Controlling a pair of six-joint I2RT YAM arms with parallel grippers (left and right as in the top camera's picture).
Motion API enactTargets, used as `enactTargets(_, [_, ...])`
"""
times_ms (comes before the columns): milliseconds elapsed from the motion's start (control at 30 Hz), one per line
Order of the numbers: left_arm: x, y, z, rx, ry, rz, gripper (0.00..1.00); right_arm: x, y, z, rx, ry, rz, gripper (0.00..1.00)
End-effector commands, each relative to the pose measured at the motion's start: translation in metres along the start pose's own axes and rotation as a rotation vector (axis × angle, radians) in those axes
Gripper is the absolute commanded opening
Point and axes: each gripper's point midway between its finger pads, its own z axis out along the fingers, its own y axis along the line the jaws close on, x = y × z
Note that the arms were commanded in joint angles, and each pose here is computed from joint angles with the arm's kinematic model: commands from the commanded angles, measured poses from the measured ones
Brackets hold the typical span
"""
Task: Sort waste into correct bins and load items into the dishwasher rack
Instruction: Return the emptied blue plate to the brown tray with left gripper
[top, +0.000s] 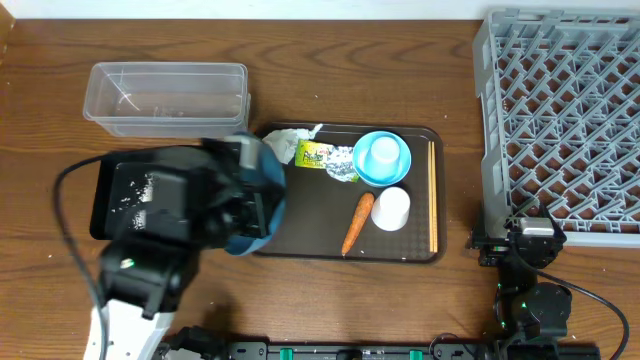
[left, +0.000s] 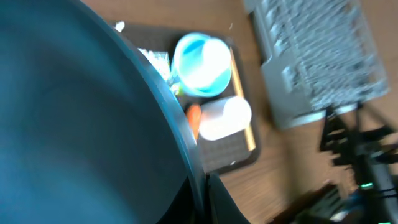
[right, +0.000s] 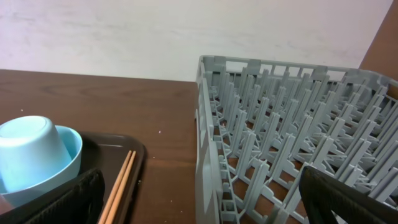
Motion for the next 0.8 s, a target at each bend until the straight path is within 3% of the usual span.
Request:
enactTargets(0, [0.0,0.019,0.019,-0.211,-0.008,0.024,0.06,0.002,-0.001,0.0,0.002,0.006,-0.009,0.99])
enactTargets(300, [0.025,0.006,0.1,-0.34,0.108,0.208,0.06,0.002,-0.001,0.0,0.002,0.006,-0.009,0.99])
enactTargets(767, [0.058,0.028,0.174,-0.411,0.245,0.187,0.07,0.002,-0.001,0.0,0.002,0.005,-0.009,0.99])
